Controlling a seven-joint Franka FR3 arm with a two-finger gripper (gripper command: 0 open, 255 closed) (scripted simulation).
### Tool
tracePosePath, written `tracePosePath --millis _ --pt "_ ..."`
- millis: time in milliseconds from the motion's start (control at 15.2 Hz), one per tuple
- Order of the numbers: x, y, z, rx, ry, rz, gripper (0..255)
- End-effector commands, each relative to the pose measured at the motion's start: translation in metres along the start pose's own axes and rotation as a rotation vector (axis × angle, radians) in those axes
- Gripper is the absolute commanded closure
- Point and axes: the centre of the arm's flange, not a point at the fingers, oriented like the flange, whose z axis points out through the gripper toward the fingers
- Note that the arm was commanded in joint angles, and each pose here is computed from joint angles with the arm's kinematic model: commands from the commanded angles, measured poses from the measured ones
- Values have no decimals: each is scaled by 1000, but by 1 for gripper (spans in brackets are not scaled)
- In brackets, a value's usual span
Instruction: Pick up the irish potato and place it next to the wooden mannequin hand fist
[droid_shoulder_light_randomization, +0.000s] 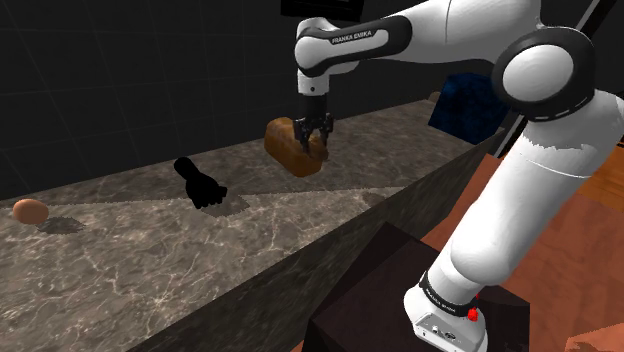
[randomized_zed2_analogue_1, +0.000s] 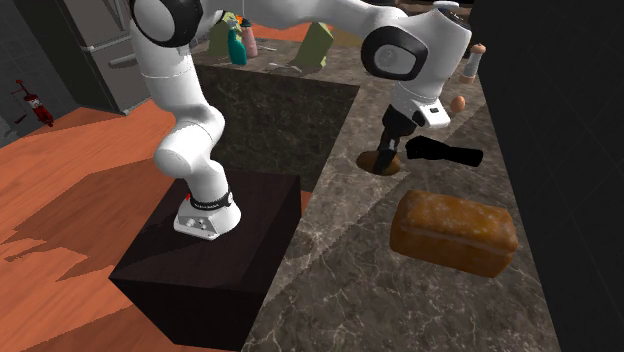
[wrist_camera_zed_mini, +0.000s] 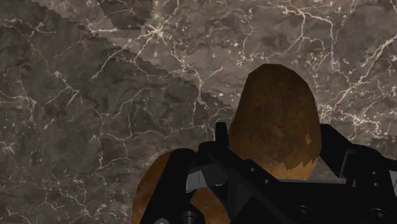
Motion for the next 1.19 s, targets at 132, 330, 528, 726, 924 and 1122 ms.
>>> tracePosePath --millis 132,330,528,726,924,1122 --pt "45 -30 -9 0 0 0 255" --pt "78 -52 -16 0 0 0 255" --pt "110 -74 -24 0 0 0 255" --pt "142 -96 -31 0 0 0 255" --pt "171 -117 -37 0 0 0 255" --pt "174 -116 -22 0 0 0 255"
